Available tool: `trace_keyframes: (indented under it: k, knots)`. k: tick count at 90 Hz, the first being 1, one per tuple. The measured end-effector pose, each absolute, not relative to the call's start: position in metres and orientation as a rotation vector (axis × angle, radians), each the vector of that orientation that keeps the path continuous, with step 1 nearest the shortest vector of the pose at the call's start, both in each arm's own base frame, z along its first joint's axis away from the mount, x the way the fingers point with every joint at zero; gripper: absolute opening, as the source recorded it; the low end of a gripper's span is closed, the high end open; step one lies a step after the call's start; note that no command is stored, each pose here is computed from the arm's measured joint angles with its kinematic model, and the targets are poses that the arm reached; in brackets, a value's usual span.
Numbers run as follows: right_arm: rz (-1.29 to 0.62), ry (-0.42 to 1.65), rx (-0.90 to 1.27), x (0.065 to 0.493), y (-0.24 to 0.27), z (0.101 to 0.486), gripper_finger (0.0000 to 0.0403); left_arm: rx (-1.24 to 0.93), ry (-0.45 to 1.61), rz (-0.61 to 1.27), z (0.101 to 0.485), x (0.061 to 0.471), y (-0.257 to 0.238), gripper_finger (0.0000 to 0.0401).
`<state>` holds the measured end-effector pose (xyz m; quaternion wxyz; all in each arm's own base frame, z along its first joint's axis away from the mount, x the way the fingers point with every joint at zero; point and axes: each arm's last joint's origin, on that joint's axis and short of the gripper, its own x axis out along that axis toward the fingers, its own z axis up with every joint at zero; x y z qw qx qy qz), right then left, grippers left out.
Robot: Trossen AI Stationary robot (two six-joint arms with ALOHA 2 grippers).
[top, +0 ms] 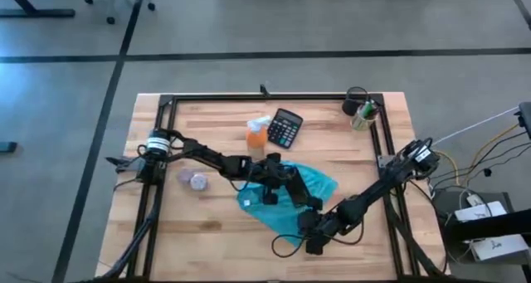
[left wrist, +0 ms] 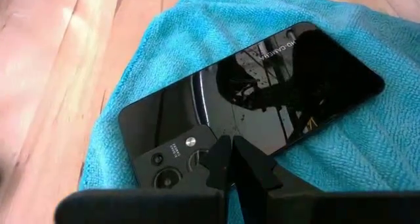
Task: Apply microfiber cloth
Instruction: Wipe the front and back of the black cellphone with the blue microfiber cloth
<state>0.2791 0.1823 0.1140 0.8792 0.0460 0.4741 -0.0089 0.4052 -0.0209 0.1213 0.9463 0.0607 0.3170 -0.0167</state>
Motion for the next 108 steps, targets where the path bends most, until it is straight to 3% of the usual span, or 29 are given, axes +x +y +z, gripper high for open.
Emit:
trace_keyframes:
  k: [32, 53, 90, 108]
  knots:
    - [0.058, 1.074, 0.108, 0.274, 0.182, 0.113, 0.0121, 0.118, 0.670, -0.033, 0.120, 0.404, -0.021, 0.0000]
    - [0.090, 1.063, 0.137, 0.272, 0.181, 0.125, 0.0010, 0.119, 0.671, -0.033, 0.120, 0.404, -0.021, 0.0000]
    - [-0.057, 0.754, -0.029, 0.272, 0.158, 0.187, 0.0000, 0.125, 0.672, -0.035, 0.120, 0.403, -0.021, 0.0000]
    - [-0.209, 0.742, -0.085, 0.283, 0.130, 0.186, 0.0000, 0.126, 0.673, -0.038, 0.119, 0.403, -0.022, 0.0000]
